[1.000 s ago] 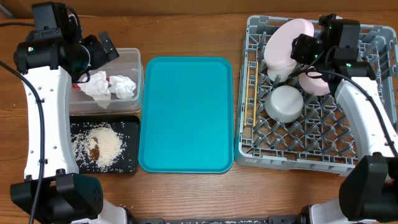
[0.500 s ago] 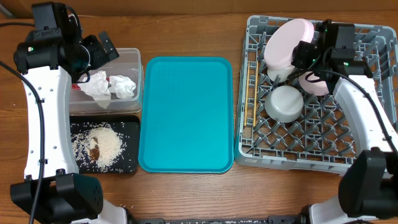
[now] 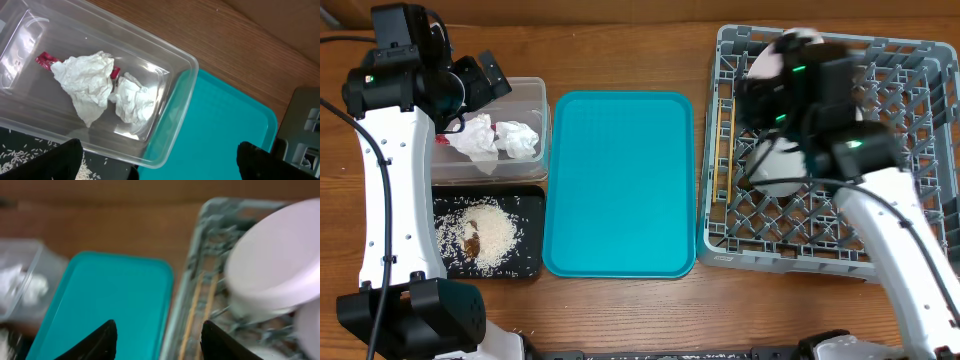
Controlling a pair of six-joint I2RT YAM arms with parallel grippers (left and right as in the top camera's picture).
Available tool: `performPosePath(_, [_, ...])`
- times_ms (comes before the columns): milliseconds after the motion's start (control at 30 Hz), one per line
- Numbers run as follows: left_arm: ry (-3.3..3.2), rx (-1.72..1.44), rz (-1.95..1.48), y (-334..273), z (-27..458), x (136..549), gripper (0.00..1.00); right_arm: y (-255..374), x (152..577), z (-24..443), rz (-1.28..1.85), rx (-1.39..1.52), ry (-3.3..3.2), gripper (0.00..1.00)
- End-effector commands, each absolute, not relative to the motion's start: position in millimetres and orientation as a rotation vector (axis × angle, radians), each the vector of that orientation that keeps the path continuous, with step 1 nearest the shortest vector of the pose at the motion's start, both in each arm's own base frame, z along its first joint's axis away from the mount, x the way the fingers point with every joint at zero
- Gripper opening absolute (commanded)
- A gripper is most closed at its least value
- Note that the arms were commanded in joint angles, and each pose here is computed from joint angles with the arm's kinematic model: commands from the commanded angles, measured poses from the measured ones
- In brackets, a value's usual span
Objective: Sort waste into correct bins and load items into the dishwasher
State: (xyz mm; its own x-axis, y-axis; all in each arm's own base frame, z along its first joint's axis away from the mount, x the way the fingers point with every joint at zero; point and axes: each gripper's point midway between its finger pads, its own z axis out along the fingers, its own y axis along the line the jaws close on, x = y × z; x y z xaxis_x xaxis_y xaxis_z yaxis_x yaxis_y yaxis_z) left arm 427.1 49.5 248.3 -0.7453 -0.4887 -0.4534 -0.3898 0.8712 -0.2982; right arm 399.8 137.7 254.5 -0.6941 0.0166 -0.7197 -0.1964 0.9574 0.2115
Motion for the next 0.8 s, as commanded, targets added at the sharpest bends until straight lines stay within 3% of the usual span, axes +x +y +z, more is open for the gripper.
performPosePath(0, [2.494,-0.623,-0.233,50,254,431,1.0,166,398,217,0.321,-0.214,2.409,0.56])
performPosePath(400, [2.494,-0.623,-0.233,50,254,431,1.0,183,411,104,0.163,-0.271,2.624,0.57])
performPosePath(767, [2.494,-0.623,-0.233,50,254,431,1.0,179,429,108,0.105,-0.237,2.552,0.56])
